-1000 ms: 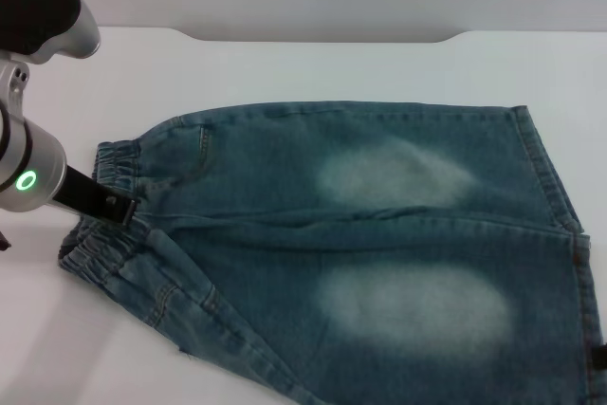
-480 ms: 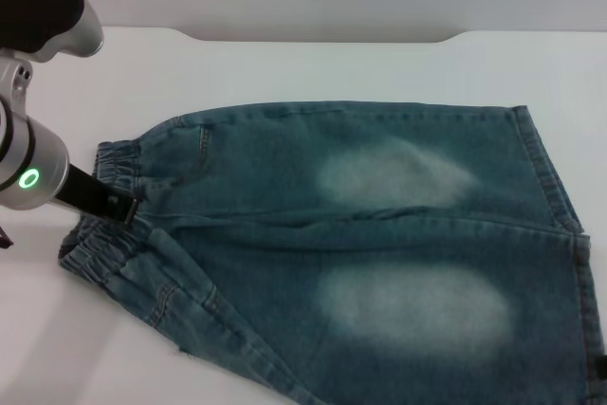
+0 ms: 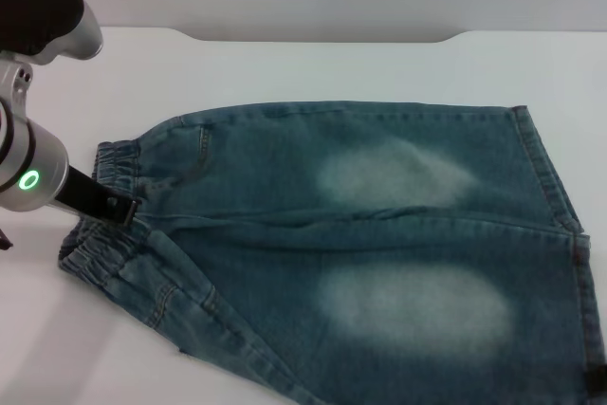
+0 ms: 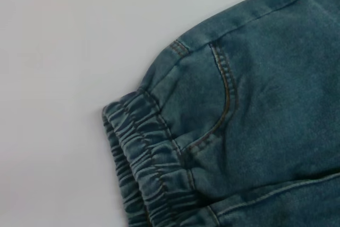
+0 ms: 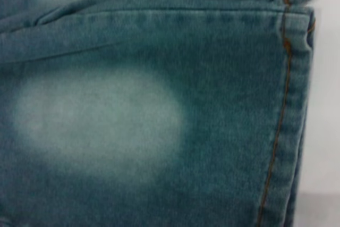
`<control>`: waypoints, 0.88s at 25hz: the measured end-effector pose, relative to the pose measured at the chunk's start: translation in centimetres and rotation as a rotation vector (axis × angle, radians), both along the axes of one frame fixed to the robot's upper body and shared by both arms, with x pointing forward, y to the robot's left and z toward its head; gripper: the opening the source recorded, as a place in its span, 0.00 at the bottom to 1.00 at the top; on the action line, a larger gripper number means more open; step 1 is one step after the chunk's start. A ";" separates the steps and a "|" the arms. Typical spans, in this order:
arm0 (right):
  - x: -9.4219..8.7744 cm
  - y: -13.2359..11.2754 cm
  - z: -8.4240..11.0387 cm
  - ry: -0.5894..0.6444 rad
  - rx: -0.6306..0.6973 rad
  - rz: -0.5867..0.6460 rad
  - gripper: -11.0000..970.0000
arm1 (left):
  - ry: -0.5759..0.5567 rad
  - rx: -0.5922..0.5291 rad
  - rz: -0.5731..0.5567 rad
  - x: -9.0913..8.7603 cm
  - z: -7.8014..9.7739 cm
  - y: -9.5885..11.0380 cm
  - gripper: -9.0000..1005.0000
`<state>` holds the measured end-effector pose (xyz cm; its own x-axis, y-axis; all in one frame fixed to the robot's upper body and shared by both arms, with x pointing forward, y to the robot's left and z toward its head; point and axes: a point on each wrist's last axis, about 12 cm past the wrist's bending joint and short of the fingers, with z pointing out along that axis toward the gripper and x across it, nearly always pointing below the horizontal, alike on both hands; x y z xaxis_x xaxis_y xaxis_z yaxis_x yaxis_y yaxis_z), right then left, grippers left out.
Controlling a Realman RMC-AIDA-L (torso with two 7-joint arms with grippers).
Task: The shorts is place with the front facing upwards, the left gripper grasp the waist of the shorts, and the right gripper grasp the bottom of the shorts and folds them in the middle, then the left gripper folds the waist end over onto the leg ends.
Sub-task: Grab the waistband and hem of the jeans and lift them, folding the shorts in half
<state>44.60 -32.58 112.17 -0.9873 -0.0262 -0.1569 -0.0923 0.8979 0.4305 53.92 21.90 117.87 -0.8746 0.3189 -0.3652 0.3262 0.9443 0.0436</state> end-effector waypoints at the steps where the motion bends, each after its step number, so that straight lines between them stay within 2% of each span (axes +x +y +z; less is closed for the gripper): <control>1: 0.0 0.1 -0.1 0.001 0.005 0.000 0.54 | -0.001 0.000 0.000 0.0 0.0 0.0 0.05; 11: -0.2 0.3 -0.9 0.032 0.038 -0.004 0.54 | 0.000 0.001 -0.001 0.0 0.0 0.0 0.05; 22: -0.3 -0.7 -0.7 0.025 0.024 -0.040 0.54 | 0.003 0.004 -0.001 0.1 0.0 0.0 0.05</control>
<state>44.30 -33.33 111.51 -0.9911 0.0172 -0.1323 -0.0451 0.8902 0.4533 54.02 21.86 117.82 -0.8752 0.3217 -0.3612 0.3275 0.9437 0.0468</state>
